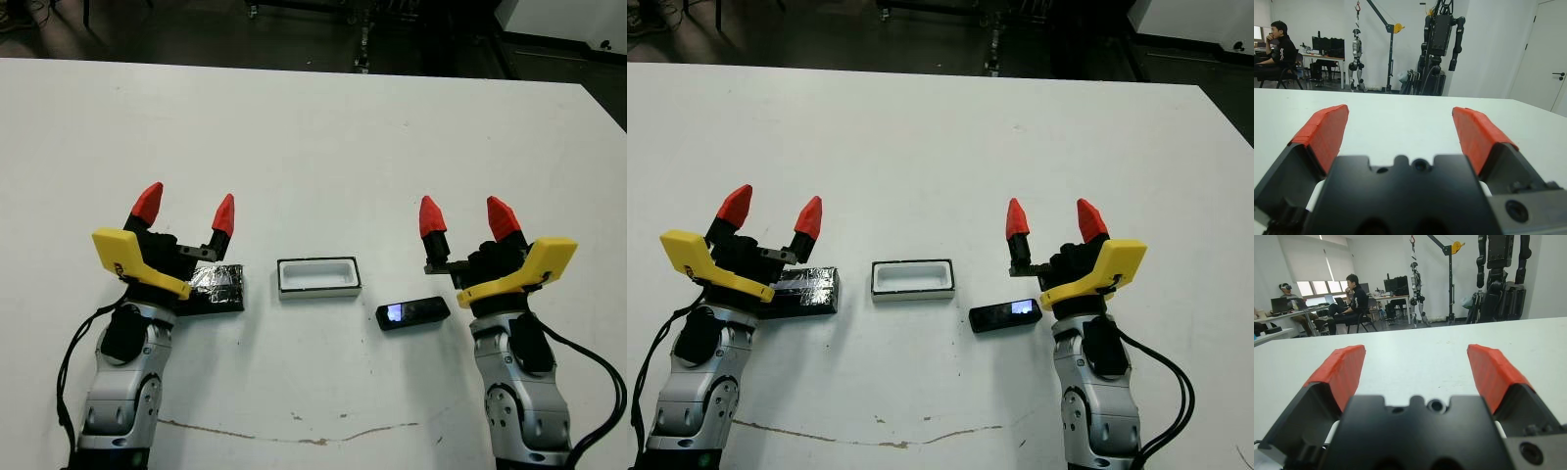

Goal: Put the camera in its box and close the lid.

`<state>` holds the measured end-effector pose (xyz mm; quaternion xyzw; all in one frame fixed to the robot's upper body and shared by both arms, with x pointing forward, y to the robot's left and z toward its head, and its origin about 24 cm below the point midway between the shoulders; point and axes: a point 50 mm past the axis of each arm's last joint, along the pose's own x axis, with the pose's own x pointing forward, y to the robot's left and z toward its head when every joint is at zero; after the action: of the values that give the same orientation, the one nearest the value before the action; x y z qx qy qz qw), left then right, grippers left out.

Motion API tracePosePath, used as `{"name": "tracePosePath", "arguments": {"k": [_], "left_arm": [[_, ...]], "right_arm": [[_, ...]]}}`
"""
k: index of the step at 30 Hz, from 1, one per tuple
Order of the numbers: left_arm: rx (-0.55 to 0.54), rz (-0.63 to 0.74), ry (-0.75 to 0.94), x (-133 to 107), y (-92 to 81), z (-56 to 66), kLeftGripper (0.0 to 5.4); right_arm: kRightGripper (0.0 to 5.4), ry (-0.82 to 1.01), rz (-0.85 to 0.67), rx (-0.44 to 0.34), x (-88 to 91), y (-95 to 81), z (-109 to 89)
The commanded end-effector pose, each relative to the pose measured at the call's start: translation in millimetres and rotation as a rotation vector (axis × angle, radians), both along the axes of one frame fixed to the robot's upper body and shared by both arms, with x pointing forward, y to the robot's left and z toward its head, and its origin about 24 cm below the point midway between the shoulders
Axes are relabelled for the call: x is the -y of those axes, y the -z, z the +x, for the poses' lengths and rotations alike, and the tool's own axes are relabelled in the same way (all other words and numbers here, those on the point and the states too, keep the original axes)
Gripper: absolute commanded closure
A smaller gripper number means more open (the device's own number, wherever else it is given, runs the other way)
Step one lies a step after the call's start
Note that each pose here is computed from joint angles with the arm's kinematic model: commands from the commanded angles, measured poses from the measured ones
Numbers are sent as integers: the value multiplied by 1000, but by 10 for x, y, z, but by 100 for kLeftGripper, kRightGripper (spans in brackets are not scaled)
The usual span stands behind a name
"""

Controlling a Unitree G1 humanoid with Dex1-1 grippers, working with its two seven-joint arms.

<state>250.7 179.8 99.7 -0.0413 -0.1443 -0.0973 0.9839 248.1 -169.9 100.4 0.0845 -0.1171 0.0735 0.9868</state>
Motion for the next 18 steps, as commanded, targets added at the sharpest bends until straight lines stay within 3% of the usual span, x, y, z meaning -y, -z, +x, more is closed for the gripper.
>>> {"name": "tracePosePath", "arguments": {"k": [1, 18], "left_arm": [[-14, -3, -6, -5, 26, -2, 1], [-12, -1, -8, -4, 34, -3, 1]], "right_arm": [[0, 7, -1, -7, 33, 16, -3], [0, 9, -12, -15, 30, 24, -7]]}}
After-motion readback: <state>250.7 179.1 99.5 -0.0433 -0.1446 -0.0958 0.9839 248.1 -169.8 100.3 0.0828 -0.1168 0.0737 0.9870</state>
